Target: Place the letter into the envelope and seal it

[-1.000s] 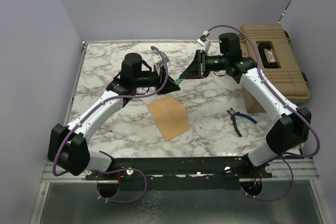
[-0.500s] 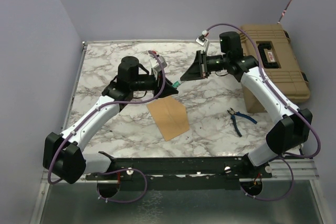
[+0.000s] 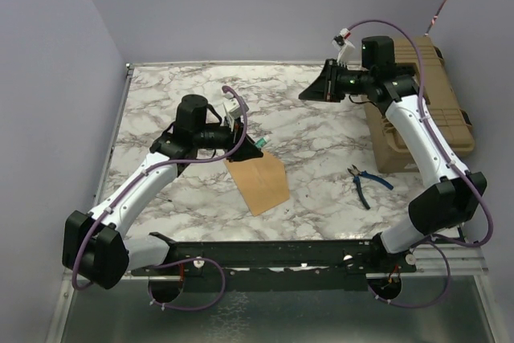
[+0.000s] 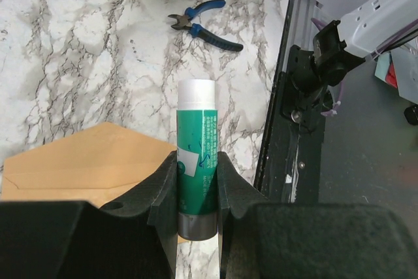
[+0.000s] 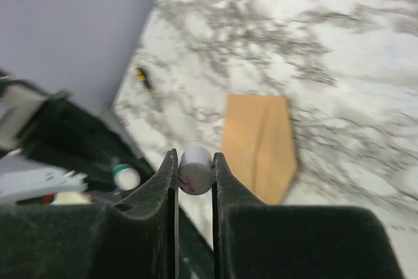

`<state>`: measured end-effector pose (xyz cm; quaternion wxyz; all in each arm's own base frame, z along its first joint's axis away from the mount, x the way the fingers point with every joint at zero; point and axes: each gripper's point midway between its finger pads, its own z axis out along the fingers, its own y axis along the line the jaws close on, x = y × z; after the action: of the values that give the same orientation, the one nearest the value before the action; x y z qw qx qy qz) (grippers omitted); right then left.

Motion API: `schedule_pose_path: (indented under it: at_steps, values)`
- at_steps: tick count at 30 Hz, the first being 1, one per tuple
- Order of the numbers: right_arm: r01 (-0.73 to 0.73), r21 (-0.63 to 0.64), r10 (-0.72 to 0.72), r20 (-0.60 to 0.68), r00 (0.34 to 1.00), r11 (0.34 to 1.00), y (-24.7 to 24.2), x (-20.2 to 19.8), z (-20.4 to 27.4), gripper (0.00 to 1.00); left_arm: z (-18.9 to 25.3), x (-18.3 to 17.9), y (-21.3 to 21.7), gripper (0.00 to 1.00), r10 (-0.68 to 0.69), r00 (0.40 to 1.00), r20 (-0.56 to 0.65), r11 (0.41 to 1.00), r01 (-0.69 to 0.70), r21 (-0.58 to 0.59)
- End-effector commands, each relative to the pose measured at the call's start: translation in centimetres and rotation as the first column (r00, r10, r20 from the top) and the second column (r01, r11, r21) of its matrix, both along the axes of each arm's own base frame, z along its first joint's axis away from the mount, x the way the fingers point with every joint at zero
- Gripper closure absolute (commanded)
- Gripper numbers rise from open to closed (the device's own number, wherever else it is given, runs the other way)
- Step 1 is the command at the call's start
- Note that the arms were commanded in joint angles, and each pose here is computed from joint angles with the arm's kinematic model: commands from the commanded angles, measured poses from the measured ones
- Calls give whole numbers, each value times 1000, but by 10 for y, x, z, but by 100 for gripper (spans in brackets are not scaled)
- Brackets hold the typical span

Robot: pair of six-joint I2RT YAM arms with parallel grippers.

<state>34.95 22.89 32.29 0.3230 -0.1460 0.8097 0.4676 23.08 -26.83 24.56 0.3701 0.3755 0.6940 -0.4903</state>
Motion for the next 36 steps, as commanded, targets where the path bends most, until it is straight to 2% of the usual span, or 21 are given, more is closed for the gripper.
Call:
schedule_pose_path:
  at_steps: [1, 3, 8, 12, 14, 15, 19, 25, 31, 36]
  values:
    - [282, -430, -320, -18, 947, 858, -54, 30, -103, 100, 7, 10, -2, 100, 10, 1000, 23, 1000, -10, 2]
    - [312, -545, -372, -1, 928, 778, -65, 28, -136, 100, 10, 16, -3, 100, 27, 999, 28, 1000, -27, 3]
    - [348, -710, -437, 64, 897, 612, -85, 18, -202, 100, 24, 27, -7, 100, 52, 997, 54, 999, -51, -16]
    - [355, -762, -468, 77, 880, 542, -99, 9, -249, 98, 29, 32, -9, 100, 62, 996, 62, 998, -61, -24]
    - [354, -785, -483, 80, 872, 509, -106, 4, -267, 95, 31, 35, -10, 100, 68, 996, 62, 997, -67, -26]
    - [364, -796, -493, 96, 865, 483, -111, 1, -280, 88, 34, 38, -11, 100, 70, 995, 66, 997, -68, -31]
    - [352, -812, -498, 88, 863, 466, -114, -2, -298, 82, 34, 40, -11, 100, 78, 995, 62, 997, -76, -31]
    - [326, -816, -519, 39, 854, 477, -112, -12, -314, 76, 36, 40, -10, 100, 86, 994, 72, 996, -84, -32]
    - [351, -801, -527, 54, 848, 484, -110, -4, -289, 50, 39, 40, -10, 100, 88, 993, 74, 996, -85, -36]
    - [378, -761, -517, 66, 853, 527, -101, 2, -256, 42, 42, 39, -10, 100, 88, 993, 78, 995, -85, -42]
